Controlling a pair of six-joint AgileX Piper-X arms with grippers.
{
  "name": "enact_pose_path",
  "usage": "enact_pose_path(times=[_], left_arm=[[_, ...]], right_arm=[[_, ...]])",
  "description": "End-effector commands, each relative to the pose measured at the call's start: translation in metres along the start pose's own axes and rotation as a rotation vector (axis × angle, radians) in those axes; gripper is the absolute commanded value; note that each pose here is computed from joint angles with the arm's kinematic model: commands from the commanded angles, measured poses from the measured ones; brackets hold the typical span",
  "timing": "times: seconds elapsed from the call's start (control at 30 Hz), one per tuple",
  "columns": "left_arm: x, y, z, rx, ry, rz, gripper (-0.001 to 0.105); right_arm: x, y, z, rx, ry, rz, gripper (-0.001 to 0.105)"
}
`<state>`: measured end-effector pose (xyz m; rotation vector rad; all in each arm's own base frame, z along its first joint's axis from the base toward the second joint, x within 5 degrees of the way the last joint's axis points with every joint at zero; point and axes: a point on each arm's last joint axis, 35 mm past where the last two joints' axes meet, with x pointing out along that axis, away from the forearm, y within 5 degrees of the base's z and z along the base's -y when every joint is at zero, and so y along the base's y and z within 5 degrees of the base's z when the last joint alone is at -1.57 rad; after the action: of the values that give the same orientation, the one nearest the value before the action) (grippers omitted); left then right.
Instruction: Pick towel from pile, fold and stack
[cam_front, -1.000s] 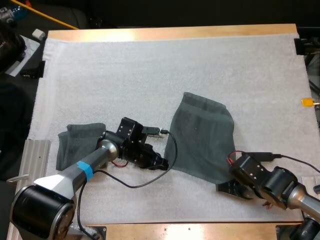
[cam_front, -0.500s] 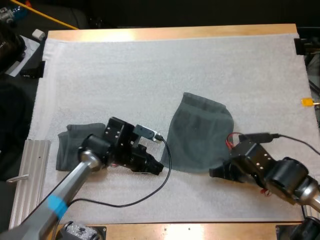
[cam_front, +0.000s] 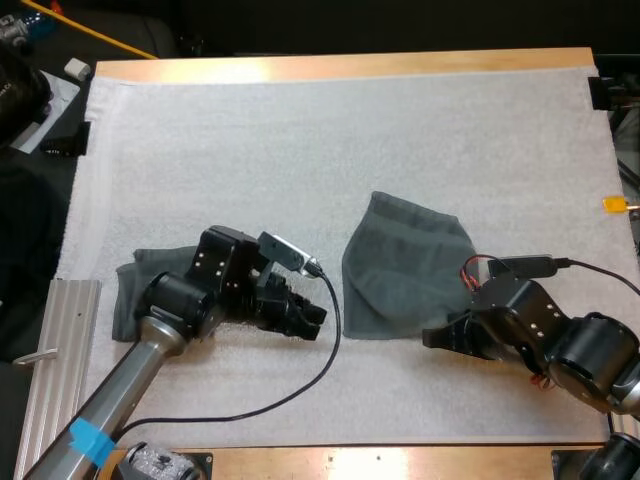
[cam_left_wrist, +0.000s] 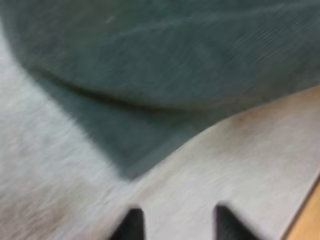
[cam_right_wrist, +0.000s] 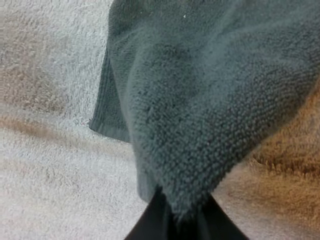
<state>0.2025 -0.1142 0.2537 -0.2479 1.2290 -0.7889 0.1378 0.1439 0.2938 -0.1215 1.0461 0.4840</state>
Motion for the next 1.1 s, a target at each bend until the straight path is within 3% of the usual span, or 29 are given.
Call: enact_pose_path(times=[0.0, 0.33, 0.47, 0.77, 1.07], left_arm=[[0.010, 0.002, 0.005, 0.015, -0.006, 0.078, 0.060], [0.058, 0.029, 0.015, -0.041, 0.076, 0.082, 0.058], [0.063, 0.029, 0.016, -0.020, 0.089, 0.089, 0.058], [0.095, 0.047, 0.016, -0.065, 0.156, 0.019, 0.057], [0.118, 0.042, 0.011, -0.031, 0.212, -0.001, 0.057]], right_arm=[[0.001, 0.000, 0.000, 0.005, 0.009, 0.000, 0.001], [0.002, 0.000, 0.001, 0.015, 0.001, -0.006, 0.001], [-0.002, 0.000, 0.001, 0.011, -0.014, -0.007, 0.000], [-0.002, 0.000, 0.001, 0.015, -0.015, -0.010, 0.000], [-0.001, 0.000, 0.001, 0.025, -0.009, -0.012, 0.000]])
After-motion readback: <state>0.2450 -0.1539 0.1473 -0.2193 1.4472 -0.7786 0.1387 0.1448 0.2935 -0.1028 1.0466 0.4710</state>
